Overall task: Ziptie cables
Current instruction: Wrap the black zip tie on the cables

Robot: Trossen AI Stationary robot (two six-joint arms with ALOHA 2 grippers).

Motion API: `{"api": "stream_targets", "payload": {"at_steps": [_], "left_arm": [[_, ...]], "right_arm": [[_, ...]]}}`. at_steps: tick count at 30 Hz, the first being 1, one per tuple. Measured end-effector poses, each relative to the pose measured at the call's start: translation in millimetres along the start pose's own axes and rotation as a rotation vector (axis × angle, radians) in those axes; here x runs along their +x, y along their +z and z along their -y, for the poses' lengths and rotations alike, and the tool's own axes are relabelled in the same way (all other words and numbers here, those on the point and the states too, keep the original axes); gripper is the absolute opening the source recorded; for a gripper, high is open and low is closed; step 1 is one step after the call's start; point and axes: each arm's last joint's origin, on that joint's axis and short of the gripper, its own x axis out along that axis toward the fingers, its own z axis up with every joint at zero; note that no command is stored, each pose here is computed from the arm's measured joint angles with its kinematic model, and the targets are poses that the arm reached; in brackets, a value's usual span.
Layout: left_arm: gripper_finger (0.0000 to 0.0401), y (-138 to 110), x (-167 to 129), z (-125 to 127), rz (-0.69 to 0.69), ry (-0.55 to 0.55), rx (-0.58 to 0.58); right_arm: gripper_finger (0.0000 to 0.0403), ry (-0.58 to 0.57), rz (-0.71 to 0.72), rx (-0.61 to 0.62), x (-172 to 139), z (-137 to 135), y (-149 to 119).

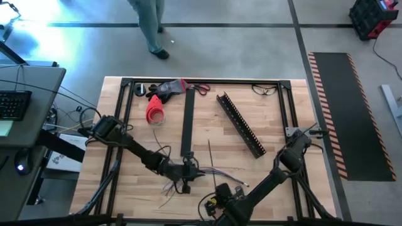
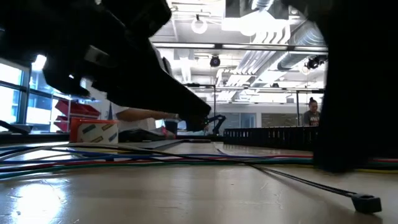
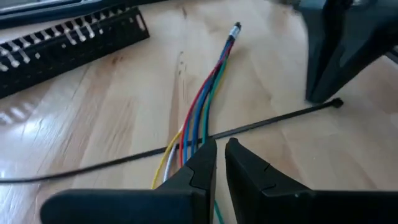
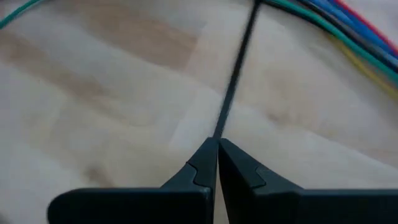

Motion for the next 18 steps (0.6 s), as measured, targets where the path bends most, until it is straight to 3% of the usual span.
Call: {"api": "stream_targets", "payload": {"at_steps": [4,7,13,16,18], "left_arm": [[0.0019,-2.3,-9.3,16.2,0.013,0.043,0.005],[0.0019,-2.5,-15.7,25.5,0.036,0.087,0.01],[0.0019,-4.3,-23.3,38.3,0.046,0.065,-0.015],[0.0019,-4.7,-24.9,40.9,0.048,0.059,-0.031],[0.0019,-4.8,-25.3,41.5,0.049,0.057,-0.06]], "right_arm": [[0.0,0.047,0.015,-0.104,-30.3,2.1,7.8],[0.0,0.075,0.063,-0.258,-44.4,3.8,11.7],[0.0,0.089,0.01,-0.955,-42.8,1.6,8.1],[0.0002,0.09,-0.01,-1.195,-33.4,0.3,4.0],[0.0013,0.09,-0.05,-1.279,-26.3,-0.6,5.0]]}}
